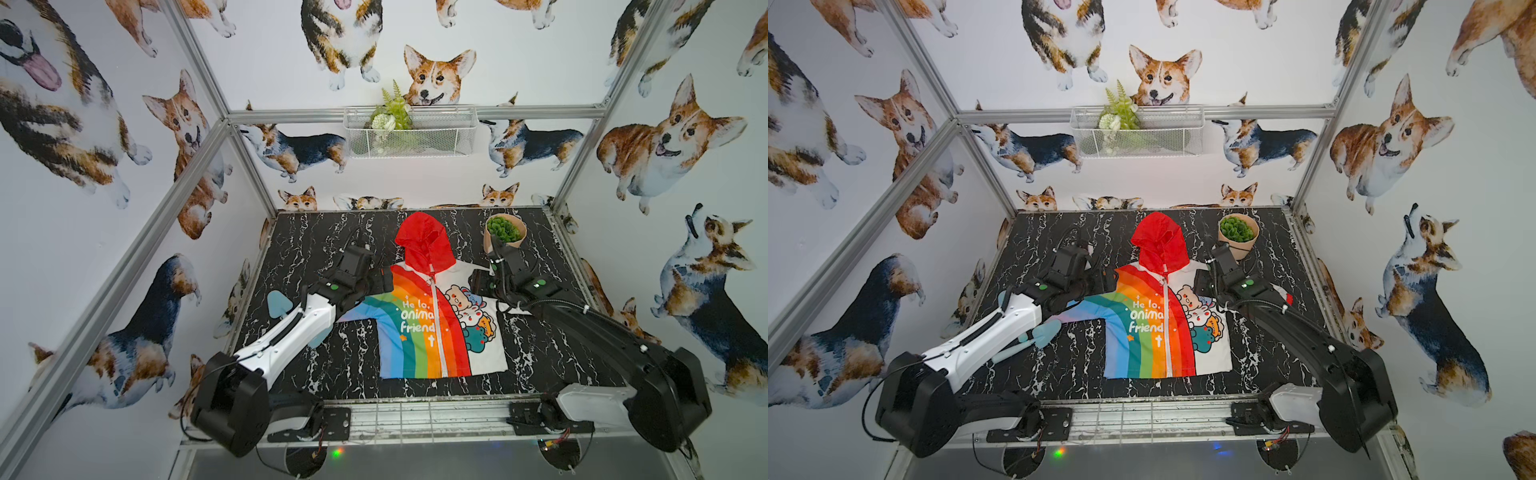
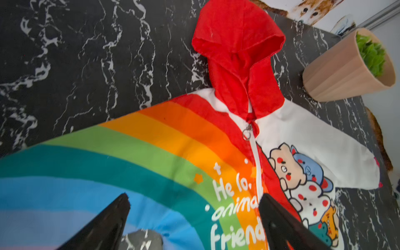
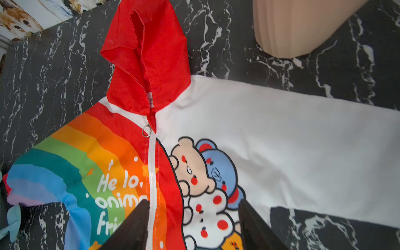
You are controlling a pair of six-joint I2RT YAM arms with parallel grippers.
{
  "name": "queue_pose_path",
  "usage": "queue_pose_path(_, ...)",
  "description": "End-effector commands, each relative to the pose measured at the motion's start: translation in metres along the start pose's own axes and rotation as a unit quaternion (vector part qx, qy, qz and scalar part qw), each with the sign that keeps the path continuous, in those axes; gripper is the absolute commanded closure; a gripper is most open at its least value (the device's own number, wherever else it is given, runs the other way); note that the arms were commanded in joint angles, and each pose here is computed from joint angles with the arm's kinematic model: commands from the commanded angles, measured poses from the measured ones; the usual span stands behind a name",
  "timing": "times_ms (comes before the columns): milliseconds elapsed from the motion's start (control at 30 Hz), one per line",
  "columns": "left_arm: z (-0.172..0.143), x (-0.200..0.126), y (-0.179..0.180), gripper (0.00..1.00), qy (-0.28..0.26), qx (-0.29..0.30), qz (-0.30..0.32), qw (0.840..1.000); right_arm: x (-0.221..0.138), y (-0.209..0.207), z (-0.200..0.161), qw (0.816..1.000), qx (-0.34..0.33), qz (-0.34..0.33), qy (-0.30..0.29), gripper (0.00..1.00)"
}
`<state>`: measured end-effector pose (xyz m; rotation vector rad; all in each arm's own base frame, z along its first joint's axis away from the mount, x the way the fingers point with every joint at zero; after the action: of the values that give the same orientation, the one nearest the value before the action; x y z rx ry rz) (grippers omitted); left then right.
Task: Unzip the jacket
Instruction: Flatten out the jacket at the center of the board.
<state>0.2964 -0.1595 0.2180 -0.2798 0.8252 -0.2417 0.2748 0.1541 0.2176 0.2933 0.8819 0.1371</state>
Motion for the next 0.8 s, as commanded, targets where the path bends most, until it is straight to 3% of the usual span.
queue_pose_path(0,0.034,0.031,-0.02,0.04,-0.055,0.017,-0.031,0.998,0.033,0.031,0.036,0.997,-0.01,0.042,-0.059,0.32)
queue_pose_path(267,0.059,0.109,-0.035,0.03,-0.045,0.055,-0.04,0.997,0.124,0.07,0.065,0.998,-0.008,0.059,-0.035,0.3)
queue_pose_path(433,0.064,0.142,-0.026,0.03,-0.031,0.046,-0.042,0.998,0.175,0.063,0.074,0.999,0.027,0.038,-0.013,0.33)
queue_pose_path(767,0.069,0.174,-0.005,0.03,-0.013,0.033,-0.046,0.998,0.223,0.056,0.093,0.999,0.037,0.017,-0.001,0.35)
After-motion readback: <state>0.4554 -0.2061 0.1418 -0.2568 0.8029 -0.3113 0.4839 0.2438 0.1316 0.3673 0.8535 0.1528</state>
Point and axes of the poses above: each gripper's point midway between its finger pads, its own x axis out along the fingers, its own y axis along the line the jaws close on, z = x × y, the point moved 8 cm from there along -x, back along the fingers, and after that the axes turned 1 degree about x, right-handed, at the moved point
